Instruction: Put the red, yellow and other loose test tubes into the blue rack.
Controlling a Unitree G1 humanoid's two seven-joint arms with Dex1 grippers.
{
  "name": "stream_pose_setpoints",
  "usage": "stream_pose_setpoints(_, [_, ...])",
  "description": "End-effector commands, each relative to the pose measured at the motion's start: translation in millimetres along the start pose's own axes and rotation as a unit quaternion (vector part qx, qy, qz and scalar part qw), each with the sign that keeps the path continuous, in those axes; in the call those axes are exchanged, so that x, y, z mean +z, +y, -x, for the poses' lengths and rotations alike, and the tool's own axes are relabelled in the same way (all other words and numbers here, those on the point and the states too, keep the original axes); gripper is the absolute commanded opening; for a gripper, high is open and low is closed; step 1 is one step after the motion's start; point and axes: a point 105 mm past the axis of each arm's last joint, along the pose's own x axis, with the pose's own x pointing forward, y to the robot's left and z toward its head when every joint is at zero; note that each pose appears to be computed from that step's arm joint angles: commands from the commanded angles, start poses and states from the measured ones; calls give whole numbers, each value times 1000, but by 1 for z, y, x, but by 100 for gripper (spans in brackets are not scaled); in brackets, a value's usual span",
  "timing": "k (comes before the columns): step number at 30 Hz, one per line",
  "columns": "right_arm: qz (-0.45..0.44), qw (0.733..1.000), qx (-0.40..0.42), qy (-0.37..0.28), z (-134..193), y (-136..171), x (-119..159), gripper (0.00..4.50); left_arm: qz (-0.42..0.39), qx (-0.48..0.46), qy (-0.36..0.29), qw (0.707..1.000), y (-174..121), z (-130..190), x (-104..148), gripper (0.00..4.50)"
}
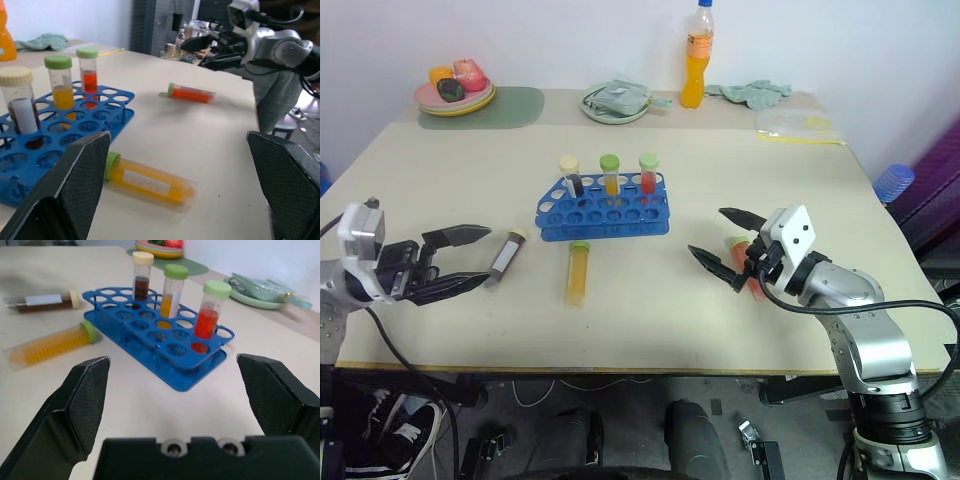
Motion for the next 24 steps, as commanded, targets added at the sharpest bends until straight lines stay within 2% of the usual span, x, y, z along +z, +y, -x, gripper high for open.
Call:
stream_pose_setpoints(1, [21, 999, -27, -21, -1, -7, 12, 450, -19, -14, 6, 1000, 5, -1, 5, 448])
stream_pose_setpoints(6, [27, 994, -105, -17, 2, -33, 18, 450, -27, -27, -6, 999, 11, -13, 6, 448])
stream_pose_setpoints(9, [27, 987, -154, 23, 4, -55, 15, 450, -36, -36, -14, 999, 11, -20, 11, 448])
stream_pose_setpoints(11, [15, 985, -168, 48, 4, -61, 12, 450, -37, -38, -18, 998, 11, -22, 12, 448])
stream_pose_setpoints(14, [-52, 973, -210, 80, 2, -67, 17, 450, -37, -38, -23, 998, 10, -24, 9, 448])
stream_pose_setpoints(18, [-168, 955, -196, 146, -1, -72, 23, 450, -34, -45, -29, 998, 2, -31, 5, 448])
stream_pose_setpoints(20, [-166, 945, -166, 226, -4, -63, 17, 450, -33, -50, -32, 998, -3, -32, 6, 448])
stream_pose_setpoints(24, [-193, 913, -146, 329, 2, -55, -1, 450, -34, -55, -37, 997, -14, -39, 9, 448])
